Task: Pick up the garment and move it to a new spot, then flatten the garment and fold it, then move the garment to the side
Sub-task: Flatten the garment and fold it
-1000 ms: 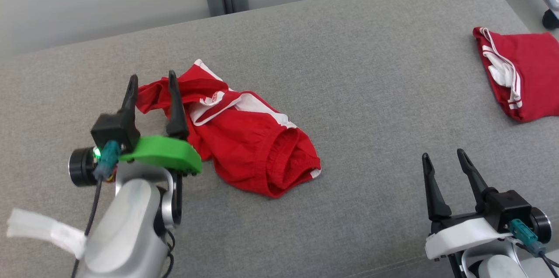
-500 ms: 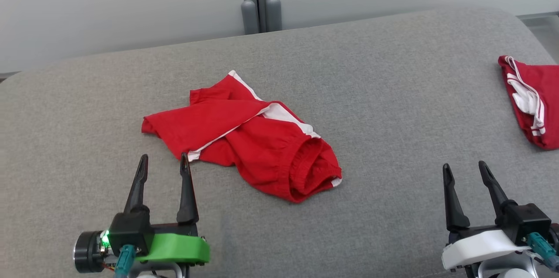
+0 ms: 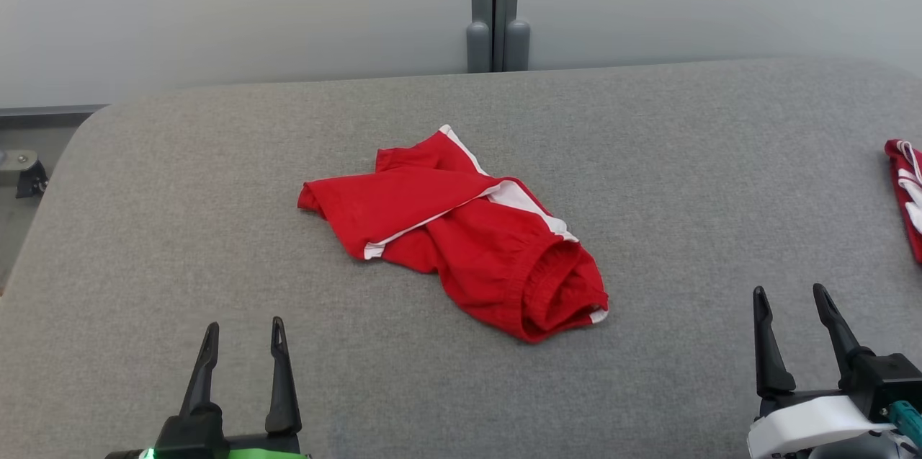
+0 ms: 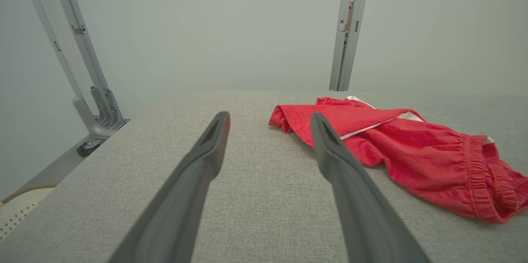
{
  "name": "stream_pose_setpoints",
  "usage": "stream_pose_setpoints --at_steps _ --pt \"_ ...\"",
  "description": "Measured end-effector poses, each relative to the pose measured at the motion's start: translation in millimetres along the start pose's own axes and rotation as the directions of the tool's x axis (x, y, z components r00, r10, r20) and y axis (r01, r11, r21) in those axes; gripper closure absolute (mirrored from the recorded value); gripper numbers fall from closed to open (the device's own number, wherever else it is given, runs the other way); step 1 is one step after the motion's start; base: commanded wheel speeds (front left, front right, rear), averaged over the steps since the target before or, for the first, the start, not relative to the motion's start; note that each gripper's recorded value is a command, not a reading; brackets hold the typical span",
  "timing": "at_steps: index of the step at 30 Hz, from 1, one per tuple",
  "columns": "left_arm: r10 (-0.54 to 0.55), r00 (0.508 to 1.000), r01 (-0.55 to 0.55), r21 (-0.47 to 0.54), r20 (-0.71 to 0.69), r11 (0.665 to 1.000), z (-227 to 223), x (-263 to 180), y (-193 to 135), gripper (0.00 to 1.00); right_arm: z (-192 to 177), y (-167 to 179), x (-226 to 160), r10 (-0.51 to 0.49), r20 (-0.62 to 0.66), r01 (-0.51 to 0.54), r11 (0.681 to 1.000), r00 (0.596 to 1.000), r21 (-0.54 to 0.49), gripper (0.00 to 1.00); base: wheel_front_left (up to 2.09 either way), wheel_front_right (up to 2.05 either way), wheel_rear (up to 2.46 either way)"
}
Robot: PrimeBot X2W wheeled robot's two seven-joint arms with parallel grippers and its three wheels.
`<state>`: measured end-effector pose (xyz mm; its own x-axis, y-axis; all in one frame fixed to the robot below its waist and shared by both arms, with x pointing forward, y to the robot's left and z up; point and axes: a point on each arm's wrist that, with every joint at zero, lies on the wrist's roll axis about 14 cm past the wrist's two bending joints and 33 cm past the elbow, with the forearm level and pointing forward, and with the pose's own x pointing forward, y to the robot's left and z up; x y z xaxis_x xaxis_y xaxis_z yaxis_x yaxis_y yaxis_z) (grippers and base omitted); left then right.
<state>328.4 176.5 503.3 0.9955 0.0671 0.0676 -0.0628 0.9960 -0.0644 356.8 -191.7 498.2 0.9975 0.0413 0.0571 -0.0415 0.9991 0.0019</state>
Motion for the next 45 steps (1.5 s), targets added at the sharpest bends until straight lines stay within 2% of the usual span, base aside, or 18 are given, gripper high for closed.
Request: stream_pose_setpoints --at_steps 16,34,36,40,43,45 --pt "0.037 0.999 -0.037 -0.001 0.025 0.999 7.5 -8.2 14.1 0.00 -2.7 13.4 -0.8 0.040 -0.009 -0.040 0.999 0.999 0.008 0.00 0.00 0.00 0.00" --pt "0.022 1.000 -0.022 -0.016 0.009 1.000 2.4 -7.2 7.5 0.00 -2.5 15.6 -0.7 0.046 -0.008 -0.046 0.999 0.999 0.010 0.00 0.00 0.00 0.00" --pt "-0.011 1.000 0.011 -0.024 -0.003 1.000 -1.3 -6.9 -2.1 0.00 -3.0 15.4 -0.7 0.045 -0.009 -0.045 0.999 0.999 0.010 0.00 0.00 0.00 0.00" --pt "-0.160 0.987 0.160 -0.048 -0.010 0.986 -4.6 0.8 -43.0 0.00 -0.6 17.8 1.8 0.051 -0.001 -0.051 0.999 0.999 0.011 0.00 0.00 0.00 0.00" --pt "-0.291 0.957 0.291 -0.061 0.006 0.955 -1.2 10.8 -81.5 0.00 2.1 14.6 3.7 0.040 0.008 -0.040 0.999 0.999 0.010 0.00 0.00 0.00 0.00" --pt "-0.391 0.920 0.390 -0.083 0.000 0.917 -3.7 12.9 -112.7 0.00 2.1 10.8 2.7 0.028 0.008 -0.028 1.000 1.000 0.009 0.00 0.00 0.00 0.00"
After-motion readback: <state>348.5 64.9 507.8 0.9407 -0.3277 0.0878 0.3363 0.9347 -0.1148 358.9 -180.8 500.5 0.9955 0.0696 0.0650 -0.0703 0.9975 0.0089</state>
